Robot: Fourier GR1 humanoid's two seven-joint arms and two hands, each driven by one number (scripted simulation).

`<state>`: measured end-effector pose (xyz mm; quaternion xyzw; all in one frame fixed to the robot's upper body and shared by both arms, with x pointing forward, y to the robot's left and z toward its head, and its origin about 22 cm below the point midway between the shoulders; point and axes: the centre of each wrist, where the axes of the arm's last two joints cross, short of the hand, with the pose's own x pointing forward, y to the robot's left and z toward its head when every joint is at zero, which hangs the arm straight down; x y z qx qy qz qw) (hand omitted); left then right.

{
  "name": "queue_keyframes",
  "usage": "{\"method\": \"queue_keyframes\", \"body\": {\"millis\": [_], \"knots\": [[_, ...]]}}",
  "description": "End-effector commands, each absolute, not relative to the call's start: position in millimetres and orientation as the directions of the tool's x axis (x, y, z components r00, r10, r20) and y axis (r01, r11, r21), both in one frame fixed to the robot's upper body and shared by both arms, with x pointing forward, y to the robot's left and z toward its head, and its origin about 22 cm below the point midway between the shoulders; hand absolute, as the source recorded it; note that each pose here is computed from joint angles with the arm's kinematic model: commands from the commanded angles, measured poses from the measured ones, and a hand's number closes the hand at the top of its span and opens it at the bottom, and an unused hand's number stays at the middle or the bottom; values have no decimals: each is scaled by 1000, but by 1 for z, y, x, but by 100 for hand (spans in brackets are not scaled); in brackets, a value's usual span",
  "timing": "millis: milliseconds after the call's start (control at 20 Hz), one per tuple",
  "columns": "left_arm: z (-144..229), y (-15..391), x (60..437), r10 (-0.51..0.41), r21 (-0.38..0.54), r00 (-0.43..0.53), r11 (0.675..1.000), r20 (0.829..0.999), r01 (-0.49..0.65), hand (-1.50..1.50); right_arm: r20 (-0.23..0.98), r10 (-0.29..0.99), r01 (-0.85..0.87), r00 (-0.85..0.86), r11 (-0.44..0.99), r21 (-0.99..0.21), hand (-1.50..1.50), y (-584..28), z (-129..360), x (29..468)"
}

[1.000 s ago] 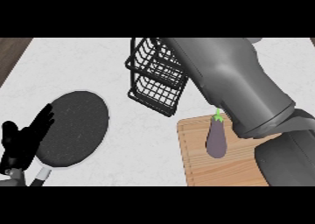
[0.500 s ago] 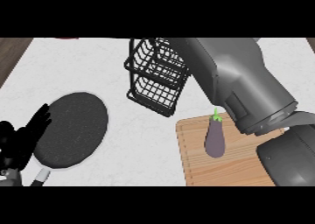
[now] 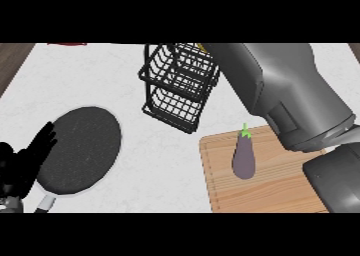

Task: Pick the lemon from the cutting board and place it in the tiered basket

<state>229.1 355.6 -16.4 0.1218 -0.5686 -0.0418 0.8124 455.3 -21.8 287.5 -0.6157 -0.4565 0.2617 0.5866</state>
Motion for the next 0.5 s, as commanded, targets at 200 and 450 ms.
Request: {"method": "queue_keyframes", "body": {"millis": [200,450], "knots": [[-28,357,212,-193,245,375,965,907,-95,0,547,687,476,478,321,-819,-150,-31,352,444],[-23,377,205,-186,251,393,960,901,-122,0,752,527,545,395,525,-654,-150,-58,352,446]]}}
